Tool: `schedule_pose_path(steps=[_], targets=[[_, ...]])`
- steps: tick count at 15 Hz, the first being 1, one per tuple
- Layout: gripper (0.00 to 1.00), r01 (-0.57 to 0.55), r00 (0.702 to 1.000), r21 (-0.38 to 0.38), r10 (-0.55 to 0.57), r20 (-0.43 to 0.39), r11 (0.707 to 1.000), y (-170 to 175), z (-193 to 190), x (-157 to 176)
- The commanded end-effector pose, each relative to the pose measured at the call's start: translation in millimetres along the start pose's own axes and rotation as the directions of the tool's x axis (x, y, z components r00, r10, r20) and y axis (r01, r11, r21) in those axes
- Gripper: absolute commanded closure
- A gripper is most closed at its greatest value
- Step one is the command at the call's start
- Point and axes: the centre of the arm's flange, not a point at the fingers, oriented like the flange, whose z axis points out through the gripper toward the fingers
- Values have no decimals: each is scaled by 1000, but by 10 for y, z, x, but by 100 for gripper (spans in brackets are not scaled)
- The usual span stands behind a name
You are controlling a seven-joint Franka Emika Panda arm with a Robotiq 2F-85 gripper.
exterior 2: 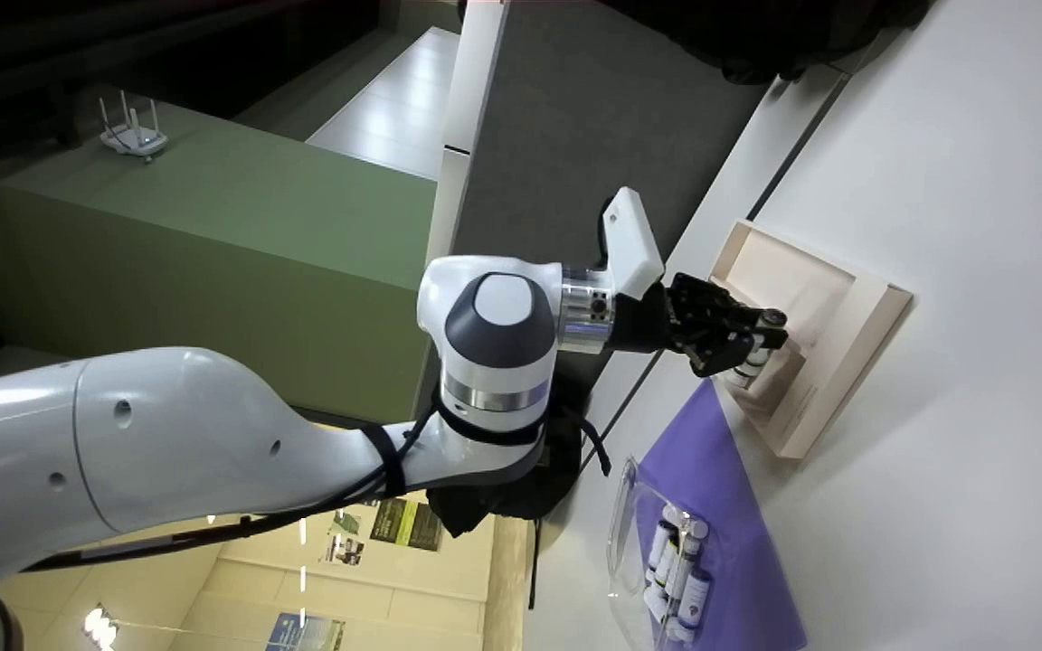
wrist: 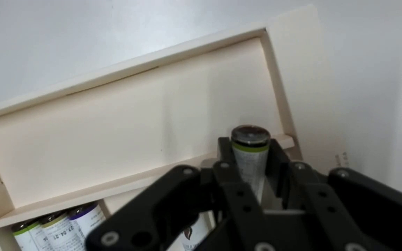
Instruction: Pick up the bottle from the table and put it in the tray
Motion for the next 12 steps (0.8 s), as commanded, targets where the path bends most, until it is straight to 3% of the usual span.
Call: schedule_pose_path(steps=[1,12], targets=[[88,33,998,-33,-35,-50,999,-11,59,36],[88,85,987,-28,-88,-136,996,6,136,98]])
